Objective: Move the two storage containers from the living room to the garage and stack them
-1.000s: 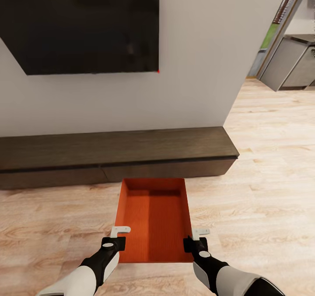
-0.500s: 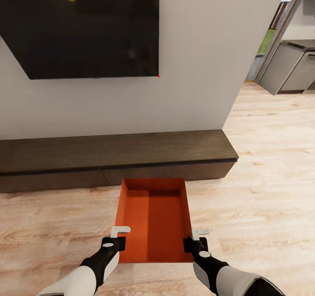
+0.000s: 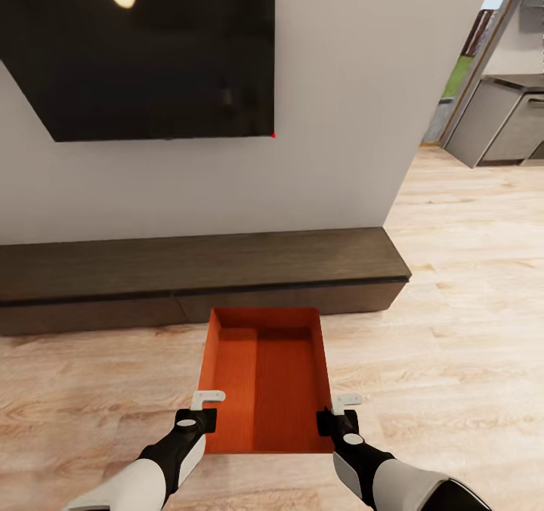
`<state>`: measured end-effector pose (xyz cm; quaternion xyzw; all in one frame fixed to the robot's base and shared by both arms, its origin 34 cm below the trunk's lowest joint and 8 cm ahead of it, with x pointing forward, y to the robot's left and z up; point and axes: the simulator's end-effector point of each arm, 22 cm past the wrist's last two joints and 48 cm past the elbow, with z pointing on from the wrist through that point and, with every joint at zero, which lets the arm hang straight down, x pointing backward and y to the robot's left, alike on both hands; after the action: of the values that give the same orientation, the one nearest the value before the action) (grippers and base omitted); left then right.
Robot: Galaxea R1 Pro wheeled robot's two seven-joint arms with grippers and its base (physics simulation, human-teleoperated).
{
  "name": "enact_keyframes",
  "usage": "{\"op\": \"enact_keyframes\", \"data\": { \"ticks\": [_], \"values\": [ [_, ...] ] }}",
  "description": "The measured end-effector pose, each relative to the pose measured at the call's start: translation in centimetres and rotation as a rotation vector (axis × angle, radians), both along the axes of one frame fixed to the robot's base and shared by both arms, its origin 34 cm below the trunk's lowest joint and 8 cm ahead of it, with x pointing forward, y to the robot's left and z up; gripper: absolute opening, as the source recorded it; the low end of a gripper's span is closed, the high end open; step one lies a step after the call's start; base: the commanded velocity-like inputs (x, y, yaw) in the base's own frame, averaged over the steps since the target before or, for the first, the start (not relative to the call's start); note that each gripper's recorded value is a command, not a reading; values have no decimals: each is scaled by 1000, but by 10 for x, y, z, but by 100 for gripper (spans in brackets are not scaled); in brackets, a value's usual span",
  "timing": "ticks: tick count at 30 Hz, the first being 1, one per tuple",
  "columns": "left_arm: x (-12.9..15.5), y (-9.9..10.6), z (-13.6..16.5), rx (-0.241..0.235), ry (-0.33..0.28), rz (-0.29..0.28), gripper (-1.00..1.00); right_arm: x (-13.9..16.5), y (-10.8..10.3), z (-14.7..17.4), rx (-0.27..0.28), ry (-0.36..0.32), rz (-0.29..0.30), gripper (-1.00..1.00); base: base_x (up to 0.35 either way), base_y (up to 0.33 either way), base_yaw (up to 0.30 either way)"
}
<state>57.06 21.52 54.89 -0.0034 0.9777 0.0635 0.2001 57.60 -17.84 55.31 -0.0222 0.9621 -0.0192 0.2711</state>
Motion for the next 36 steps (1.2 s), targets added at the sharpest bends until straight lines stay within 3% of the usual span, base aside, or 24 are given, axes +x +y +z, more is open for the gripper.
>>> {"op": "enact_keyframes", "data": {
  "ticks": [36],
  "values": [
    [20, 0, 26, -2, -62, 5, -100, 21, 0, 26, -1, -61, 4, -100, 0, 0, 0]
  ]
}}
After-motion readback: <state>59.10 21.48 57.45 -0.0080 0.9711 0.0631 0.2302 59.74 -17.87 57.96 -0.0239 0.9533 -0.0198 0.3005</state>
